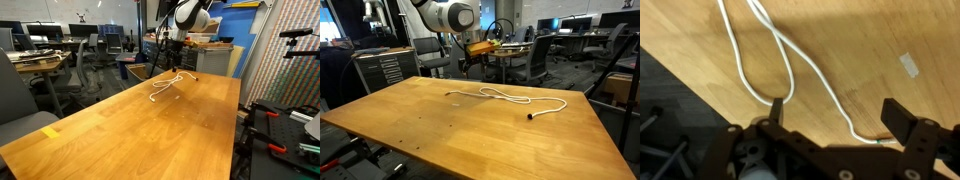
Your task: Tie a knot using the rope
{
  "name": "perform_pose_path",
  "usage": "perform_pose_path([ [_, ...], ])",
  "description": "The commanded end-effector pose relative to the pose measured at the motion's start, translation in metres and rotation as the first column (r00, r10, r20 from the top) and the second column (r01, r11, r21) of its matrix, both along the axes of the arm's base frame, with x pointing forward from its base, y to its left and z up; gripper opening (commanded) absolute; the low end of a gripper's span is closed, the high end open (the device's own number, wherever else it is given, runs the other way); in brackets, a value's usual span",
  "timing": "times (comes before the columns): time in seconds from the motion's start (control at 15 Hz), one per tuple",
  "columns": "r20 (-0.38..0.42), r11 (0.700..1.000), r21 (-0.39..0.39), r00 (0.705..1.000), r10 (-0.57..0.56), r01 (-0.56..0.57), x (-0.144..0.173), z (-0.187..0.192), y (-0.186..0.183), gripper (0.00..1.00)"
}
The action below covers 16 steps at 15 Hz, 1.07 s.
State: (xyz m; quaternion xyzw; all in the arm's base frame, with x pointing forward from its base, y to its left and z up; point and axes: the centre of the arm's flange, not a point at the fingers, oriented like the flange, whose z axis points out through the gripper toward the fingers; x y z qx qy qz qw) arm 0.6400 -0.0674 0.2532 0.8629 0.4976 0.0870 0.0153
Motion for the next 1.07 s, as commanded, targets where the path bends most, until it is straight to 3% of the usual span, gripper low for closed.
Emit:
perform_pose_path([
  [0.0, 0.033, 0.982, -0.049, 0.982, 0.185, -0.184, 0.024, 0.000, 0.025, 1.00],
  [0.27, -0.025, 0.920, -0.173, 0.935, 0.353, -0.352, 0.038, -0.007, 0.045, 1.00],
  [0.33, -0.011, 0.953, -0.122, 0.961, 0.277, -0.276, 0.020, -0.009, 0.042, 1.00],
  [0.47, -0.061, 0.940, -0.133, 0.949, 0.308, -0.314, 0.024, -0.013, 0.049, 1.00],
  [0.8, -0.286, 0.955, -0.080, 0.924, 0.254, -0.287, 0.016, -0.036, 0.061, 1.00],
  [1.0, -0.275, 0.976, -0.041, 0.941, 0.196, -0.215, 0.014, -0.049, 0.074, 1.00],
])
